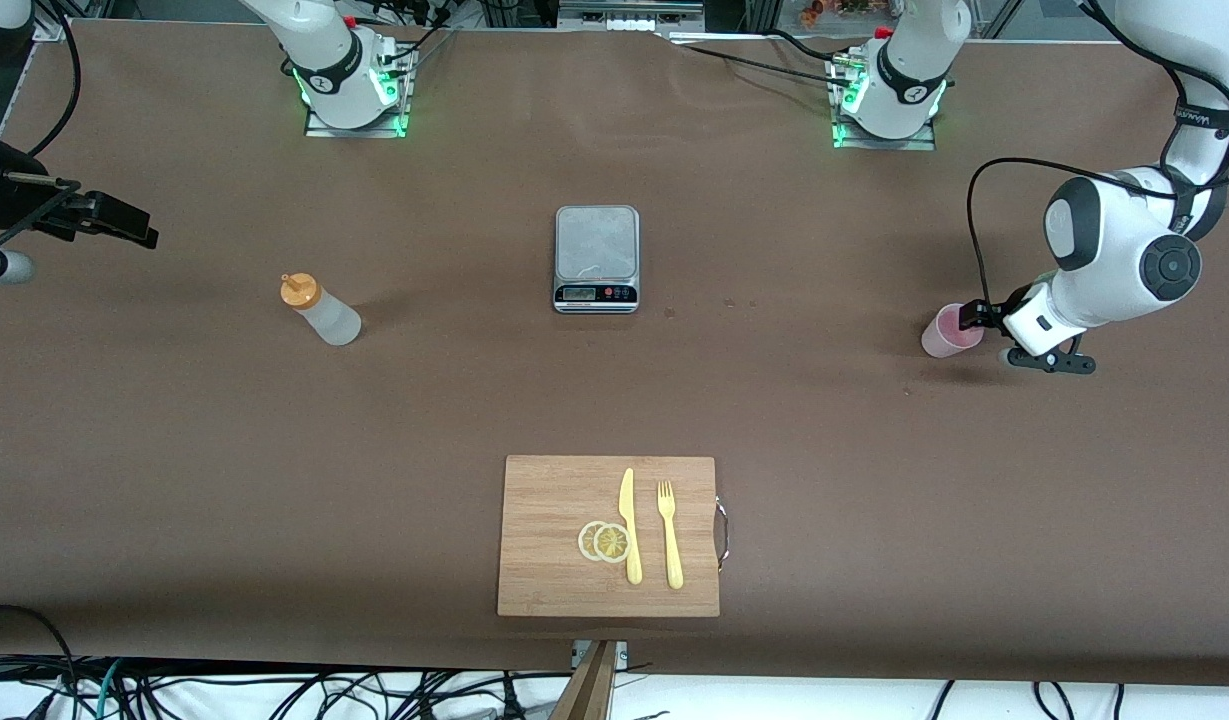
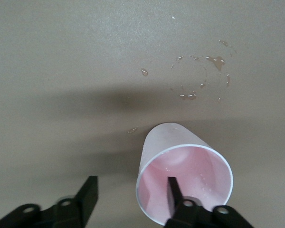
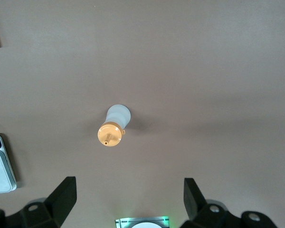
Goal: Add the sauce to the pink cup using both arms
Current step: 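Lift the pink cup with the left gripper and carry it to the scale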
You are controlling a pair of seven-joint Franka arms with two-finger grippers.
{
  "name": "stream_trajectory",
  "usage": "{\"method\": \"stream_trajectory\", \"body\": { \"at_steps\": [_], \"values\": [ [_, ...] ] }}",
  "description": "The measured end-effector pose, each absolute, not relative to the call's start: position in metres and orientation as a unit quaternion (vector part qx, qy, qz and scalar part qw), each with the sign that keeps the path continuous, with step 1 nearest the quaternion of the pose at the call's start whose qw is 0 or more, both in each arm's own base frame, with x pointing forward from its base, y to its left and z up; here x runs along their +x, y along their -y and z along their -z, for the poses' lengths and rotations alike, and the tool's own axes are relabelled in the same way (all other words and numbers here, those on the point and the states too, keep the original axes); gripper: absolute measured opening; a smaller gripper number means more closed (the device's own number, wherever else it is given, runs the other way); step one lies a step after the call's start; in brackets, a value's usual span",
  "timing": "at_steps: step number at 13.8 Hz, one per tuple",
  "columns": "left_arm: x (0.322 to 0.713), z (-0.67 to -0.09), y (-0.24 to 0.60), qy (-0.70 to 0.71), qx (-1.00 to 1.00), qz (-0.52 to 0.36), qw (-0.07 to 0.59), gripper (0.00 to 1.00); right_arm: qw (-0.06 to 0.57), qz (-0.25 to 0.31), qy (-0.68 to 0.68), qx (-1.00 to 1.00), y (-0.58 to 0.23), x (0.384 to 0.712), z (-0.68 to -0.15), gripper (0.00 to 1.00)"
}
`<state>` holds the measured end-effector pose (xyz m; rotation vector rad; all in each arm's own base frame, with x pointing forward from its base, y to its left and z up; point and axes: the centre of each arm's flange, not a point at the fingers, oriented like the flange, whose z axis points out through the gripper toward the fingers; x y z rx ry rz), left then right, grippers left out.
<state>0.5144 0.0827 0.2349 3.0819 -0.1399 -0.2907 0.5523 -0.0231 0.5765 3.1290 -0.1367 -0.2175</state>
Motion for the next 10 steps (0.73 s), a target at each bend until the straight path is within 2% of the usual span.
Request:
{"method": "stream_trajectory", "body": {
  "at_steps": [4,6,10],
  "values": [
    [0.515,-0.235,-0.081,0.031,0.995,0.093,0.021,0.19,0.001,0.069,0.044,0.997,0.023,0.552,-0.576,1.00],
    [0.517,-0.238,-0.077,0.018,0.996,0.089,0.025,0.03,0.001,0.069,0.044,0.997,0.023,0.552,-0.576,1.00],
    [0.544,-0.265,-0.007,0.006,0.998,0.056,0.033,0.04,0.001,0.069,0.044,0.997,0.023,0.552,-0.576,1.00]
  ]
}}
